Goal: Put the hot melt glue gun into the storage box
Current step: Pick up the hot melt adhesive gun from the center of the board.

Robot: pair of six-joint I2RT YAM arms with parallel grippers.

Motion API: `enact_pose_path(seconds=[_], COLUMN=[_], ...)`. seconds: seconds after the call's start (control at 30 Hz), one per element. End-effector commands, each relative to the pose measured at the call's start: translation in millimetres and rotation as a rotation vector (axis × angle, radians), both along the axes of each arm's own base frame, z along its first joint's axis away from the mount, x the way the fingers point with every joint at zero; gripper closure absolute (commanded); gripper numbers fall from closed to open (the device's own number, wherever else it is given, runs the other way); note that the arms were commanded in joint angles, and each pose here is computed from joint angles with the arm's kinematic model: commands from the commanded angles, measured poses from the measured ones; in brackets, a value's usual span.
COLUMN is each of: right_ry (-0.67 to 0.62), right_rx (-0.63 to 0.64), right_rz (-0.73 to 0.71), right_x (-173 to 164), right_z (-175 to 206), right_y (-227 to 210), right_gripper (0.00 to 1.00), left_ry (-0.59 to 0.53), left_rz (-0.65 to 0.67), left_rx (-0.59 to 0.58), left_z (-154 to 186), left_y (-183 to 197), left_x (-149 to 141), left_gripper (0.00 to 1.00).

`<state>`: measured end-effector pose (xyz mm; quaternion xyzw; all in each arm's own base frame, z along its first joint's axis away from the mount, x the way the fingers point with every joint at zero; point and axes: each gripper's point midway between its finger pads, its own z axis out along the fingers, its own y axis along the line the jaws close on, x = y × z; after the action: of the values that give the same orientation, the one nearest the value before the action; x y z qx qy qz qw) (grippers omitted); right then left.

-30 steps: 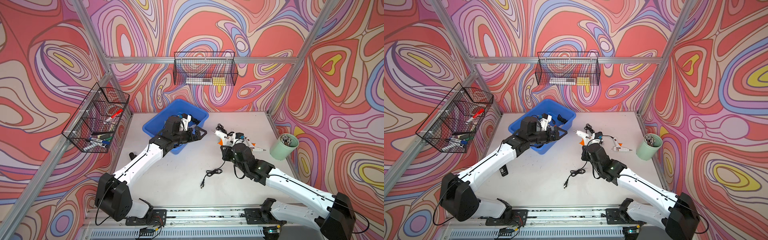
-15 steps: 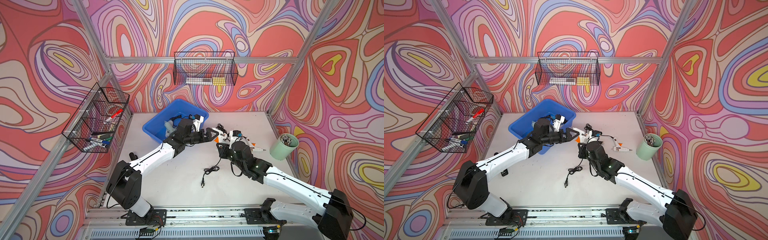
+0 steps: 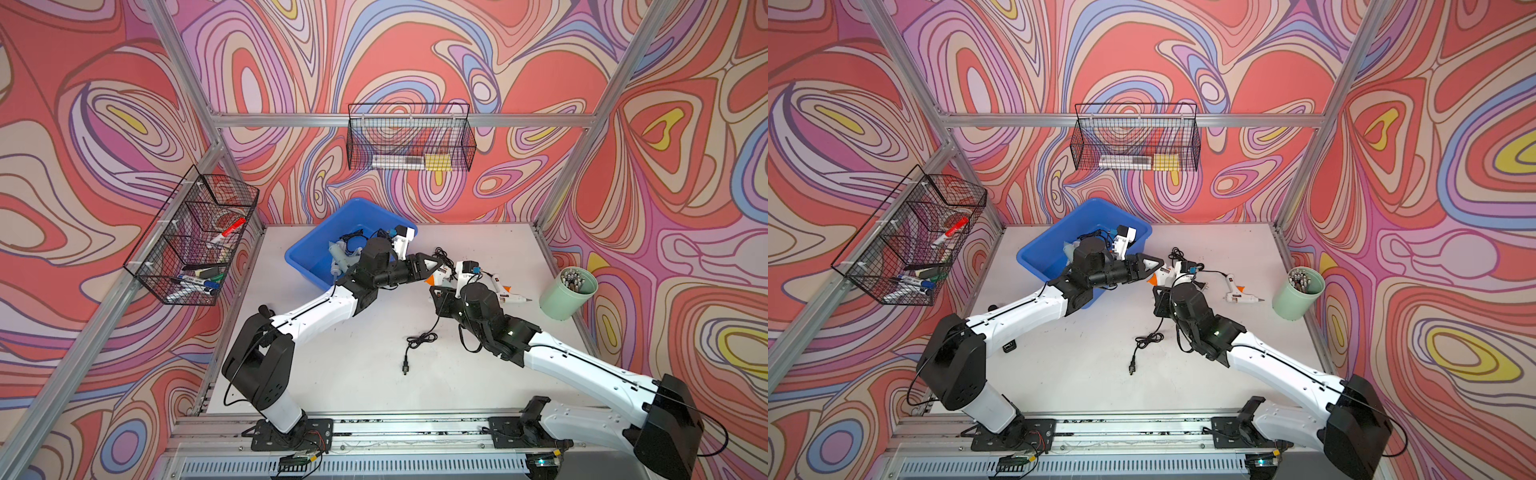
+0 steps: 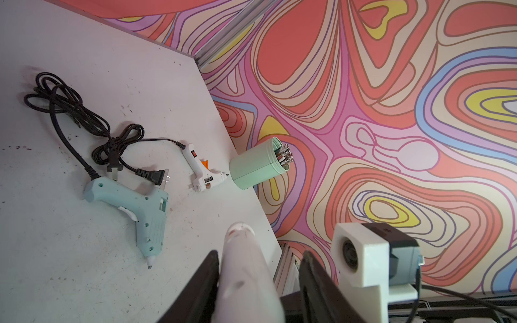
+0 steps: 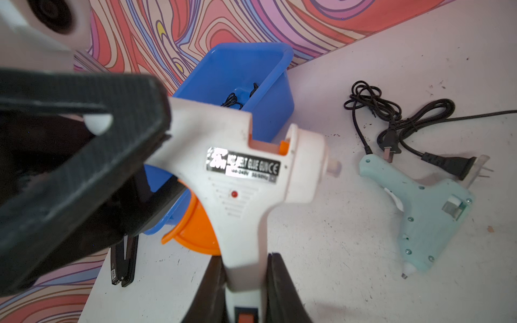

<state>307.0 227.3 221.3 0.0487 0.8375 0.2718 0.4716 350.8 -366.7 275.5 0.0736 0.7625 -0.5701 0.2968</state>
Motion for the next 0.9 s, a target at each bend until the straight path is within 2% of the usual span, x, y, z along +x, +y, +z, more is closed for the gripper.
enact_pose_path(seconds=[0.0, 0.2, 0.4, 0.5, 0.6, 0.77, 0.87], right_ry=[-0.03, -0.039, -0.051, -0.054, -0.06, -0.07, -0.082], right_rx=[0.03, 0.027, 0.02, 0.008, 0.001, -0.015, -0.022], right_rz=[0.009, 0.001, 0.005, -0.003, -0.005, -0.004, 0.004], right_x=[2.1, 2.1, 2.4, 2.7, 1.4, -1.4, -3.9], right_z=[14.4, 17.4, 20.9, 21.9, 24.5, 30.4, 36.7], right_y=[7.2, 5.0, 5.8, 2.9, 0.6, -3.7, -5.5], right_gripper=[1.0, 1.0, 1.0, 1.0, 0.82, 0.4, 0.23], left_ry=[-0.017, -0.006, -0.004, -0.016, -0.032, -0.048, -0.069], left_rz=[-0.027, -0.035, -0.042, -0.041, -0.032, 0.024, 0.053], left_rx=[-0.037, -0.035, -0.033, -0.033, -0.035, -0.065, -0.104], left_z=[5.5, 3.8, 3.5, 9.4, 17.3, 37.4, 59.3], left_y=[-7.0, -7.1, -6.1, -4.5, -0.6, 20.1, 33.5], left_x=[-2.4, -4.7, -7.6, -8.1, -7.4, 7.8, 20.2], left_gripper=[0.6, 0.7, 0.99, 1.0, 1.0, 1.0, 1.0])
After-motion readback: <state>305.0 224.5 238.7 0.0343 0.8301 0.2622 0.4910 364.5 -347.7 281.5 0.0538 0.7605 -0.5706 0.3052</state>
